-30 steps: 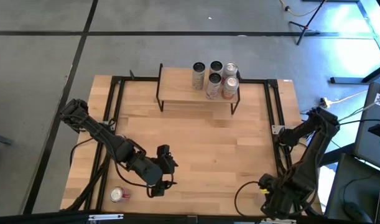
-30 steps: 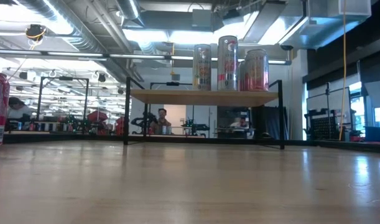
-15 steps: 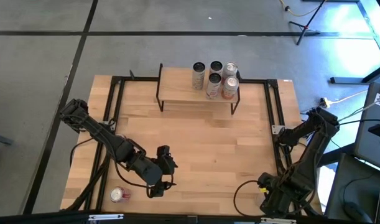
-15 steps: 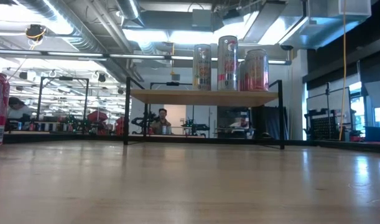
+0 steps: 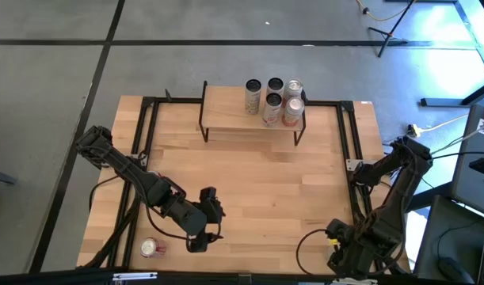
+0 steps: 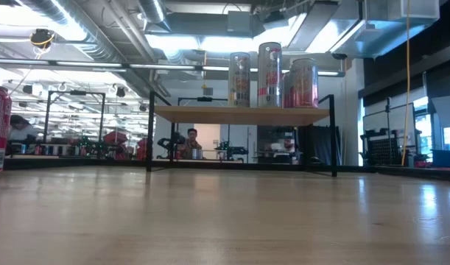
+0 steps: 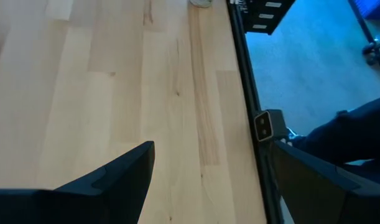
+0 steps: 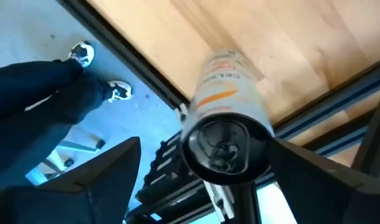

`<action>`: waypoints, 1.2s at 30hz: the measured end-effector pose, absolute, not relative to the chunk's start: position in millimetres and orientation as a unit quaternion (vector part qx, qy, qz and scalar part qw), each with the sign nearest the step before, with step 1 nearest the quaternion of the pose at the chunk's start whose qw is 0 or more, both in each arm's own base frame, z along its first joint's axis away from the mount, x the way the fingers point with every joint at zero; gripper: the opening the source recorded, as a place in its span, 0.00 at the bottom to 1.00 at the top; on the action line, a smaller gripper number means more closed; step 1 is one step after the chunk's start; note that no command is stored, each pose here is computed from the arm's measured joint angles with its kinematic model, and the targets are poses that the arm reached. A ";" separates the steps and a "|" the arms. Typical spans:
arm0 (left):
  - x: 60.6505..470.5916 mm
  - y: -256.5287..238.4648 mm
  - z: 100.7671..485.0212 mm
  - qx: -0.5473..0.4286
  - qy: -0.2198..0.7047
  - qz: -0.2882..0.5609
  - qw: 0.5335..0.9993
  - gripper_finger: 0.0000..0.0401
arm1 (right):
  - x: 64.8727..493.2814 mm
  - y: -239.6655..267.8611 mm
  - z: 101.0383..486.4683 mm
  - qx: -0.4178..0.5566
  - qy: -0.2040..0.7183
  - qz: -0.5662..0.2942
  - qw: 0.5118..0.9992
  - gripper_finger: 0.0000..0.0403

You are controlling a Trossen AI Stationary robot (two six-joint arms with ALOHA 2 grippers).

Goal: Place canned beverage on shelf
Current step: Put the white yellow soda can aligned with the other white yellow soda can on the shelf

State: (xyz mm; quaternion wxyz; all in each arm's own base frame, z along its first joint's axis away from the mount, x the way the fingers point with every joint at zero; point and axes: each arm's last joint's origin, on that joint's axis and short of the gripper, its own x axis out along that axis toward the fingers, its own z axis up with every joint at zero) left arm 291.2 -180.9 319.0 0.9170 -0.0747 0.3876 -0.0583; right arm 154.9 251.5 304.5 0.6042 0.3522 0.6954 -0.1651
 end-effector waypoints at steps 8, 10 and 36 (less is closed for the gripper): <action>289.8 -182.2 318.3 -0.081 0.396 -0.068 0.912 0.76 | 154.4 257.5 289.7 0.370 0.701 -0.207 0.573 0.83; 289.8 -182.1 318.2 -0.081 0.397 -0.068 0.912 0.76 | 155.8 258.3 286.3 0.368 0.696 -0.211 0.579 0.83; 289.5 -181.9 317.9 -0.066 0.398 -0.073 0.912 0.76 | 156.9 276.7 267.6 0.367 0.722 -0.226 0.541 0.83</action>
